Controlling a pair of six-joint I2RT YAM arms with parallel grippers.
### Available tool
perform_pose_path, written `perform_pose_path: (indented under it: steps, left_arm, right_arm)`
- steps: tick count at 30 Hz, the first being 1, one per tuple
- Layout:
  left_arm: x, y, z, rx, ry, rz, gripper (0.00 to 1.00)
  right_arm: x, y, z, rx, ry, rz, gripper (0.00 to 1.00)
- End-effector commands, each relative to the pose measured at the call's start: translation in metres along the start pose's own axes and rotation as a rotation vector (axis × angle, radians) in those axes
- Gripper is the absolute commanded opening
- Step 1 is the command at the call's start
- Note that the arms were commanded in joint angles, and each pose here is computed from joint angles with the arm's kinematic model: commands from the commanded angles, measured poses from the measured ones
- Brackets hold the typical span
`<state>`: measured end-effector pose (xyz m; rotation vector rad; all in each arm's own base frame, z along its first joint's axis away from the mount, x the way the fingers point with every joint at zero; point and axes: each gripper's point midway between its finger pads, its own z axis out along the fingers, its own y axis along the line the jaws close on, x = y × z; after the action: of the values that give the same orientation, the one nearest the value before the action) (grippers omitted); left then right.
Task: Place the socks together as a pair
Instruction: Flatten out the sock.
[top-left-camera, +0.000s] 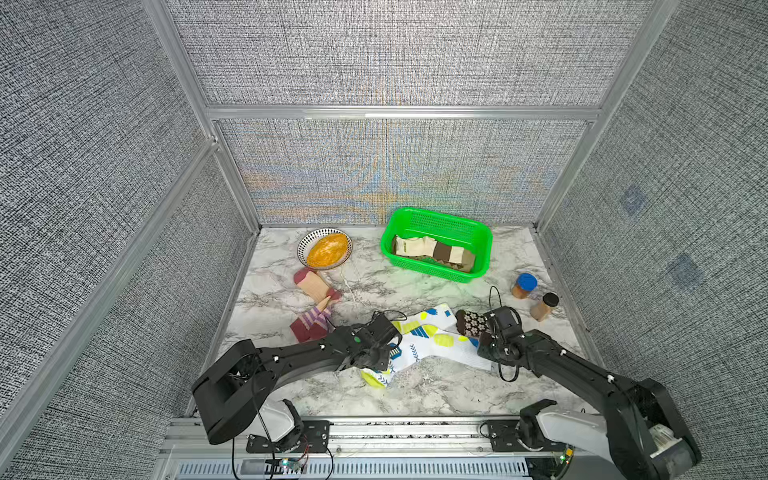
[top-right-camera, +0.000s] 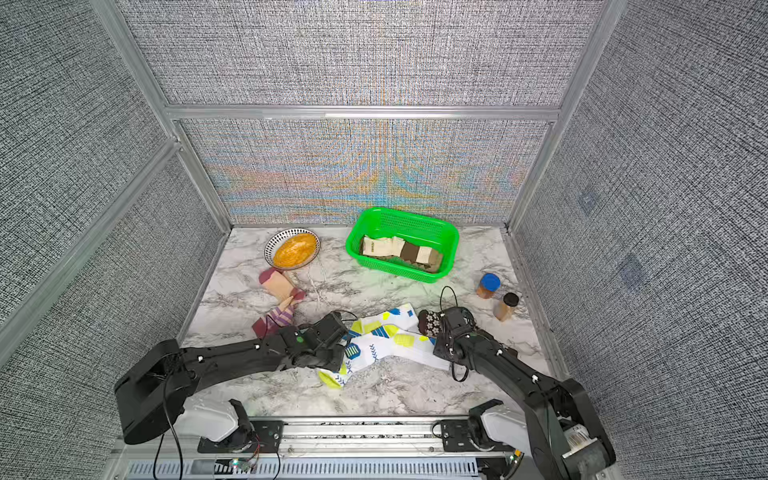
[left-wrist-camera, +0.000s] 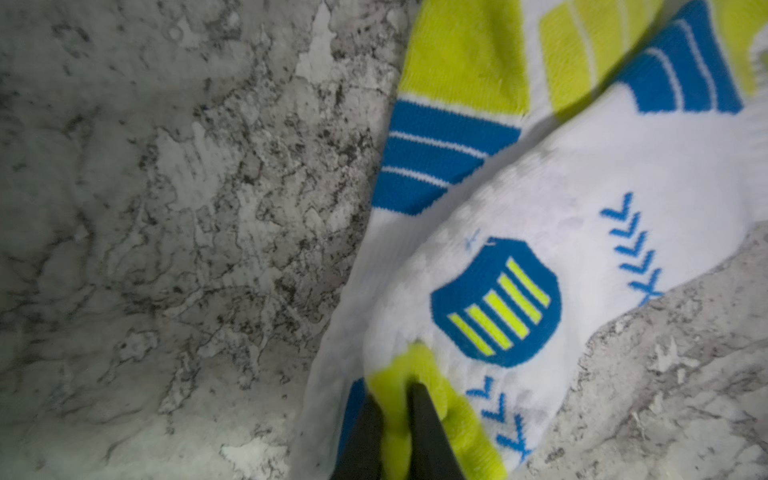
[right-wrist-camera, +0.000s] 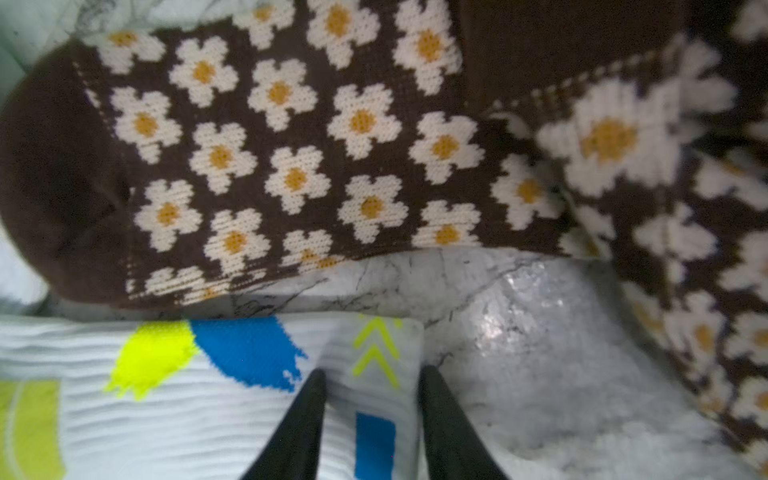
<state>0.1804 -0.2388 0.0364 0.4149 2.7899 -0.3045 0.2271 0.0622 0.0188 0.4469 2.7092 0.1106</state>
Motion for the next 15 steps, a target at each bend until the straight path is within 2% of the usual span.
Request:
perform_pose_path:
  steps: [1,3,5,11,15]
  left_arm:
    - [-0.006,-0.004,-0.005,0.019,-0.026,0.013,0.08]
    - [-0.009,-0.006,-0.011,0.029,-0.034,0.024,0.04]
    - [-0.012,-0.01,-0.02,0.057,-0.053,0.026,0.02]
    - [-0.01,-0.033,-0.067,0.216,-0.134,-0.003,0.01]
    - [0.005,-0.032,-0.096,0.237,-0.188,-0.034,0.01]
  right_arm:
    - [-0.002,0.01,-0.003,-0.058,-0.008,0.015,0.25]
    - [-0.006,0.011,-0.008,-0.067,-0.023,0.007,0.12]
    - [-0.012,0.02,-0.017,-0.103,-0.045,-0.004,0.05]
    - [-0.041,0.07,-0.067,-0.251,-0.143,-0.124,0.0]
    - [-0.061,0.096,-0.092,-0.291,-0.18,-0.223,0.0]
